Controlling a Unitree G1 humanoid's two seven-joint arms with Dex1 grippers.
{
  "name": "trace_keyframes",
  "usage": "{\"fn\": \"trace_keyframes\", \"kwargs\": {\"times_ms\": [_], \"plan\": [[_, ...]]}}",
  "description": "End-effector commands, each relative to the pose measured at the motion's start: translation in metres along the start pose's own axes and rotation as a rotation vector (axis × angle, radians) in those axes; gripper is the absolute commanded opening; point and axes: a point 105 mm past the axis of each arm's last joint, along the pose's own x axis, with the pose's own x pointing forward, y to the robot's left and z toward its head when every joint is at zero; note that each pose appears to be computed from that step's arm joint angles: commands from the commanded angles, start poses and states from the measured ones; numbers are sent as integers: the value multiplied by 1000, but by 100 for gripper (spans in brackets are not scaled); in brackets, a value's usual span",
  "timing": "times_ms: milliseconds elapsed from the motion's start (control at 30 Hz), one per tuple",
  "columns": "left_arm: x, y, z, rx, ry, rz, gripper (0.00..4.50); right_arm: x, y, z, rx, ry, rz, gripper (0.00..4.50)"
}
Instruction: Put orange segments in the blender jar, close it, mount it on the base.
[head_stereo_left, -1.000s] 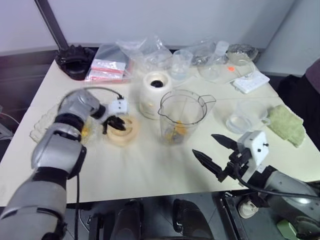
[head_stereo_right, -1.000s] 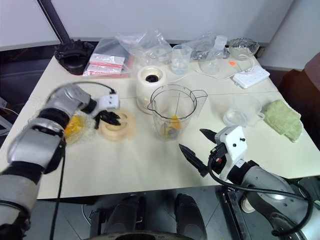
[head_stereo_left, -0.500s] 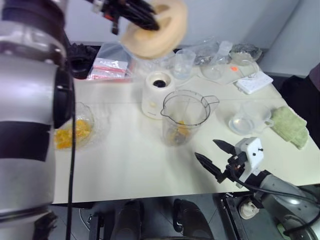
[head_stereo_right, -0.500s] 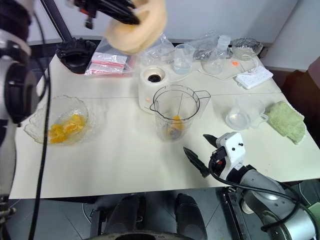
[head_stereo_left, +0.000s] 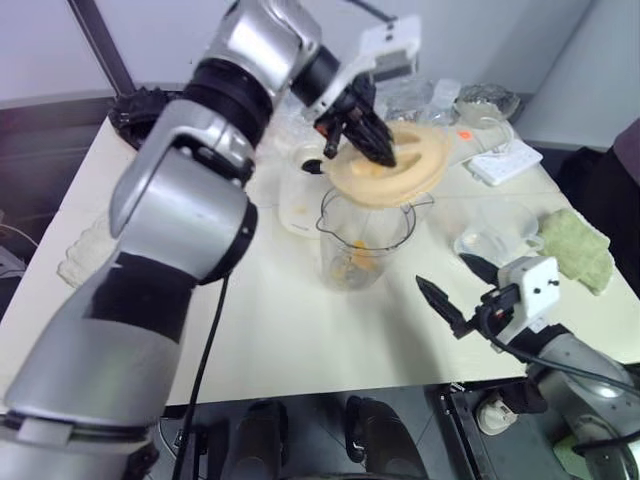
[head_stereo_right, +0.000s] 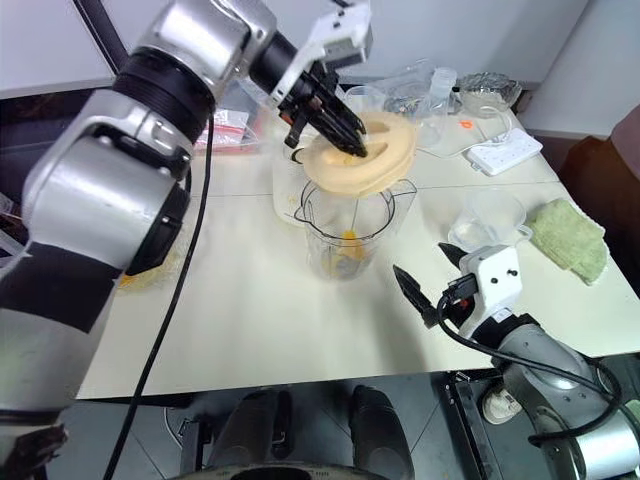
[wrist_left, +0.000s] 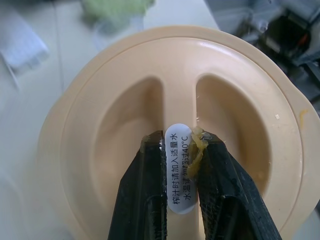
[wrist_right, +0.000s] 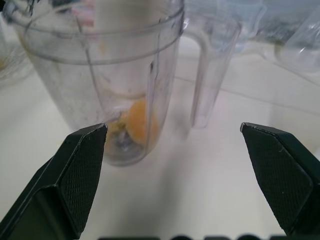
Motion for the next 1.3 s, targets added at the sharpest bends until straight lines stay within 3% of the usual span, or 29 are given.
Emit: {"fn": "trace_keyframes", "kwargs": {"times_ms": [33,467,1300], "plan": [[1,-1,15,44,79,29,25,-1,3,15,-44,-51,-5,450],[35,1,-2,19,195,37,25,3,0,20,-59,-68,-45,450],[35,0,-38,-29,327,13,25,11,3,19,-38,-92,-51,450]]}}
